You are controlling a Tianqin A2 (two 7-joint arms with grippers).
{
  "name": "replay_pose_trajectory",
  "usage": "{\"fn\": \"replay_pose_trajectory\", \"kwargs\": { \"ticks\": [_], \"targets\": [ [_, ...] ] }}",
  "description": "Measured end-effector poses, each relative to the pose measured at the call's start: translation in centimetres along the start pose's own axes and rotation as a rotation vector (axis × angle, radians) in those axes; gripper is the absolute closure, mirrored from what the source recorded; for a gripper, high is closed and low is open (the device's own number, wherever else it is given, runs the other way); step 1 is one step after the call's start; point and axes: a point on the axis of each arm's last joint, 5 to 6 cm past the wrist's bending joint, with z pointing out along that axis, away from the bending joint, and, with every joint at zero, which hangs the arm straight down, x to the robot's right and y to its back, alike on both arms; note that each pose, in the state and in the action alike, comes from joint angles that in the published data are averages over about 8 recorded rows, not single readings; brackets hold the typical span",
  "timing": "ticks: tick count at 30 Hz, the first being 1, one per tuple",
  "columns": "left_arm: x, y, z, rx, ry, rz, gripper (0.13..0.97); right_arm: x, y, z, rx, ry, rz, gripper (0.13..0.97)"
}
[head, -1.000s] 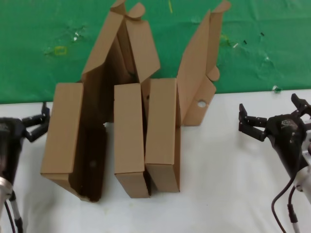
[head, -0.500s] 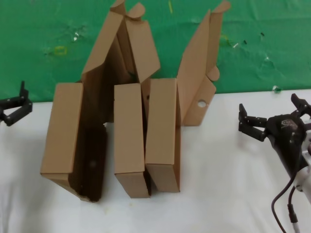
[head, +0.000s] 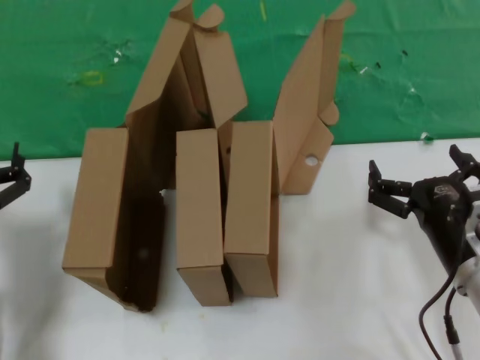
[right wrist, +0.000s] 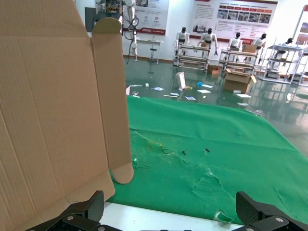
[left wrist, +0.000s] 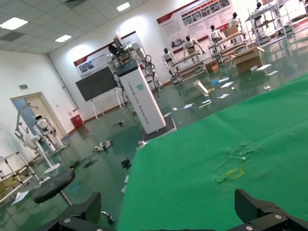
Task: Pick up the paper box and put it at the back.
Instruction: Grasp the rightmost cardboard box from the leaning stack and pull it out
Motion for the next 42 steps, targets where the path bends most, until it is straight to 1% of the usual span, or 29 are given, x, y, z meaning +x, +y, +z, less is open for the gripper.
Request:
{"fn": "replay_pose_trajectory", "kwargs": {
  "ticks": [8,15,17,18,21,25,26,31,34,35,39,42],
  "targets": [
    [-0.4,0.43,-0.4,-0.004,-0.01,0.011,0.132,0.0,0.0,0.0,0.0,0.0,0.0,0.141],
    [-0.94,1.09,-0.6,-0.01,-0.032,0.034,0.132,0.0,0.0,0.0,0.0,0.0,0.0,0.16],
    [-0.95,1.28,-0.8,-0.011,-0.033,0.039,0.132,0.0,0.0,0.0,0.0,0.0,0.0,0.16],
    [-0.89,1.38,-0.9,-0.012,-0.031,0.042,0.132,0.0,0.0,0.0,0.0,0.0,0.0,0.173],
    [-0.43,1.76,-1.6,-0.017,-0.022,0.054,0.132,0.0,0.0,0.0,0.0,0.0,0.0,0.211],
    [0.54,2.39,-2.7,-0.024,-0.01,0.078,0.132,0.0,0.0,0.0,0.0,0.0,0.0,0.263],
    [0.8,2.56,-2.9,-0.027,-0.006,0.084,0.132,0.0,0.0,0.0,0.0,0.0,0.0,0.263],
    [2.07,3.23,-3.9,-0.039,0.011,0.109,0.132,0.0,0.0,0.0,0.0,0.0,0.0,0.371],
    [2.64,3.39,-4.2,-0.047,0.019,0.113,0.132,0.0,0.0,0.0,0.0,0.0,0.0,0.437],
    [2.76,3.39,-4.3,-0.05,0.021,0.112,0.132,0.0,0.0,0.0,0.0,0.0,0.0,0.437],
    [2.96,3.2,-4.4,-0.069,0.026,0.102,0.132,0.0,0.0,0.0,0.0,0.0,0.0,0.549],
    [2.9,3.2,-4.5,-0.097,0.03,0.111,0.132,0.0,0.0,0.0,0.0,0.0,0.0,0.633]
  ]
}}
